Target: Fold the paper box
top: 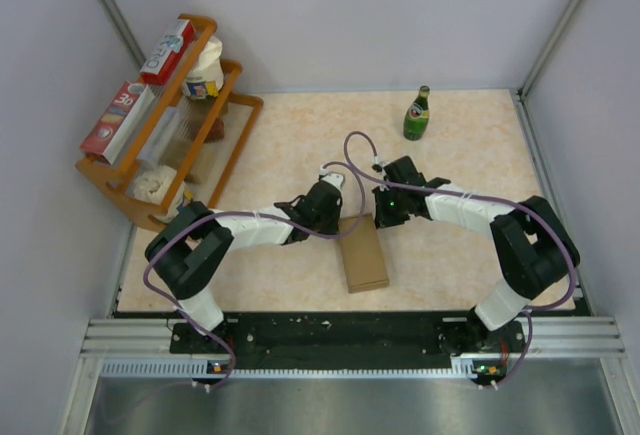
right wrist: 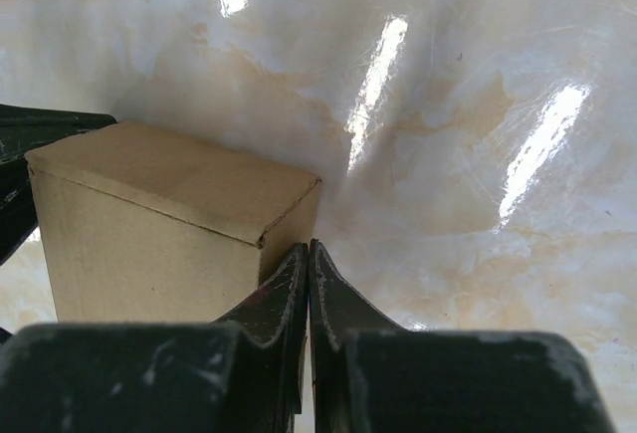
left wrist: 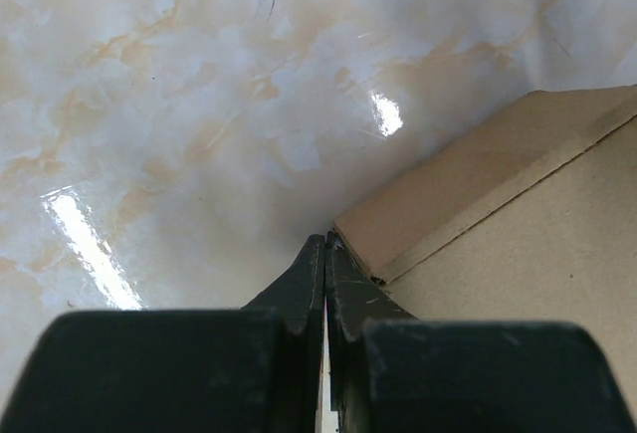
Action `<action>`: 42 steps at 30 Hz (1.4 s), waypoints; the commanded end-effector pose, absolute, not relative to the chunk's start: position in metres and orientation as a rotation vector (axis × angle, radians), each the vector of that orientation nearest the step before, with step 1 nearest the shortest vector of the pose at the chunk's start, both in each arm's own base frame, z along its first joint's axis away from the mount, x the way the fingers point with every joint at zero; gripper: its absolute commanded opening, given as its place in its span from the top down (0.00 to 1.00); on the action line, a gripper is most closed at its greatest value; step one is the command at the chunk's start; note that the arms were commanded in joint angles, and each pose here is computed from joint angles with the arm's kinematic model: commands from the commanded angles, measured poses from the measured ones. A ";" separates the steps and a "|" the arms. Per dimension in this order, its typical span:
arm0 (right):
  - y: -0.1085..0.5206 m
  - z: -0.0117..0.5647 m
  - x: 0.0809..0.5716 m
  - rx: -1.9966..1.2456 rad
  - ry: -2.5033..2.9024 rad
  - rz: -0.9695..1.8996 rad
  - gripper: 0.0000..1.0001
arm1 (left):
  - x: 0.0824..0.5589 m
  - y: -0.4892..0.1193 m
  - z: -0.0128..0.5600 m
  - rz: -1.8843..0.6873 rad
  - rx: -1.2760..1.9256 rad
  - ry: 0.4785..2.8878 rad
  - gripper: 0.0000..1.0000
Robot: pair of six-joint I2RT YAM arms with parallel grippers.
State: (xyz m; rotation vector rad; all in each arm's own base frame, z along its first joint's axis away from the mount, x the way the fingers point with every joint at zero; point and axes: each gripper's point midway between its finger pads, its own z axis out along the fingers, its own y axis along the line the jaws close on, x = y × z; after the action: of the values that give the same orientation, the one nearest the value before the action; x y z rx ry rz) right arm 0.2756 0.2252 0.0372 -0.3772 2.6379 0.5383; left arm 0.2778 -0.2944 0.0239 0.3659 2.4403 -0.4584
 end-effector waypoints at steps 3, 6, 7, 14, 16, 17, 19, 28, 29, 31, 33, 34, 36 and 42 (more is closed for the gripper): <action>0.254 0.050 0.281 -0.372 2.575 0.738 1.00 | 0.286 -0.335 0.052 -0.674 0.354 2.349 1.00; 0.252 0.049 0.281 -0.359 2.578 0.720 1.00 | 0.285 -0.332 0.050 -0.659 0.350 2.355 1.00; 0.248 0.048 0.283 -0.348 2.578 0.694 1.00 | 0.283 -0.329 0.048 -0.646 0.349 2.357 1.00; 0.192 0.048 0.293 -0.133 2.565 0.497 1.00 | 0.279 -0.285 0.051 -0.505 0.268 2.355 1.00; 0.175 0.053 0.293 -0.082 2.548 0.447 1.00 | 0.277 -0.272 0.054 -0.473 0.241 2.350 0.95; 0.168 0.058 0.294 -0.057 2.531 0.426 1.00 | 0.272 -0.262 0.054 -0.449 0.235 2.361 0.88; 0.156 0.068 0.294 -0.017 2.495 0.390 1.00 | 0.267 -0.253 0.062 -0.460 0.226 2.331 0.80; 0.119 0.120 0.298 0.134 2.262 0.266 0.54 | 0.255 -0.214 0.112 -0.428 0.143 2.231 0.40; 0.117 0.124 0.297 0.146 2.241 0.263 0.49 | 0.255 -0.207 0.116 -0.394 0.128 2.231 0.36; 0.111 0.136 0.295 0.165 2.185 0.259 0.39 | 0.255 -0.193 0.127 -0.332 0.095 2.219 0.29; 0.104 0.147 0.292 0.178 2.126 0.257 0.28 | 0.254 -0.181 0.135 -0.293 0.070 2.198 0.22; 0.103 0.151 0.290 0.167 2.106 0.260 0.23 | 0.254 -0.176 0.141 -0.283 0.056 2.177 0.21; 0.101 0.155 0.287 0.123 2.074 0.257 0.15 | 0.252 -0.163 0.150 -0.248 0.020 2.141 0.19; 0.117 0.142 0.267 -0.008 2.041 0.389 0.01 | 0.248 -0.136 0.169 -0.177 -0.030 2.074 0.16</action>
State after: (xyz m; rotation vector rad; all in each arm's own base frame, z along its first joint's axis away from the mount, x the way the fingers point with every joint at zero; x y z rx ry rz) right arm 0.2724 0.1062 0.1416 0.0687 2.0941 0.3040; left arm 0.2453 -0.1606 0.1490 0.0257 2.1339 -0.2724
